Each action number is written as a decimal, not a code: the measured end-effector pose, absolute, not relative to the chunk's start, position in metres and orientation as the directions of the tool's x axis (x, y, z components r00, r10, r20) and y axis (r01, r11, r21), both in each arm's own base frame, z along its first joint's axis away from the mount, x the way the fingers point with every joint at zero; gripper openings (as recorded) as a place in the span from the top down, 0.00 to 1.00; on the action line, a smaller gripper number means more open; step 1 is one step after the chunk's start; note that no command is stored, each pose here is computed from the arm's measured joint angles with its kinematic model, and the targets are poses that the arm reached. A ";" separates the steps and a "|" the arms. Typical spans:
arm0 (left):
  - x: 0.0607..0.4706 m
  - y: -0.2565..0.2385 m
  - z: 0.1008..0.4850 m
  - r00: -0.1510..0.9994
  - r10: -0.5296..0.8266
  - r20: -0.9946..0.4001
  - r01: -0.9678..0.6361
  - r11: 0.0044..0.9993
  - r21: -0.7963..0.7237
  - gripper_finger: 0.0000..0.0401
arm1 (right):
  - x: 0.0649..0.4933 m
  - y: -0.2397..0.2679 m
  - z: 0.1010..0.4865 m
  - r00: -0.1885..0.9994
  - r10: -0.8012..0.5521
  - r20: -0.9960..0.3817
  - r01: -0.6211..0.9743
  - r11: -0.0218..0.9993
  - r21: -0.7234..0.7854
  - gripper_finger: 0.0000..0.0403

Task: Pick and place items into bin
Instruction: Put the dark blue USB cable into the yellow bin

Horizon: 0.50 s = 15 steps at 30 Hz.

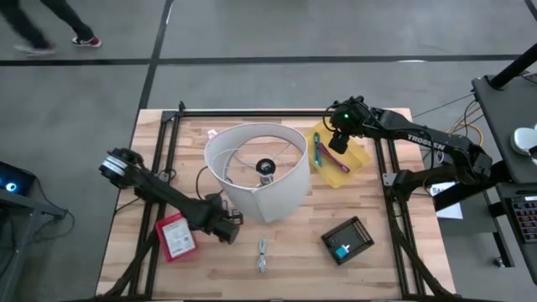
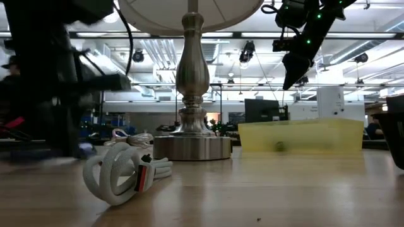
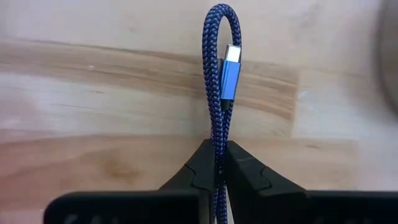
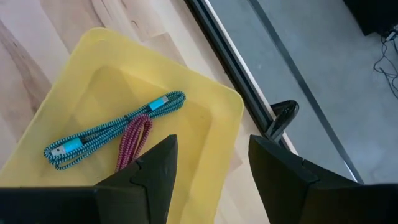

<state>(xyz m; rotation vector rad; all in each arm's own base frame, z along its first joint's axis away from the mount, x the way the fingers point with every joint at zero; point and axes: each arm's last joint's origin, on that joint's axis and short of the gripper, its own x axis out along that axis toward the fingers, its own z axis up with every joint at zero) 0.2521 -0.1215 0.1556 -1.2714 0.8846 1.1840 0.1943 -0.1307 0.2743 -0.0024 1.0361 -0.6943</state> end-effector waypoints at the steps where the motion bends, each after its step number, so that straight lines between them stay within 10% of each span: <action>1: 0.249 -0.121 0.162 0.218 0.156 -0.963 -0.968 -0.087 -0.234 0.99 | 0.194 -0.131 0.274 0.318 -0.529 -0.787 0.523 0.790 -0.320 0.54; 15: 0.217 -0.109 0.233 0.383 -0.032 -0.923 -0.890 0.254 -0.378 0.99 | 0.194 -0.131 0.275 0.321 -0.532 -0.784 0.504 0.796 -0.334 0.54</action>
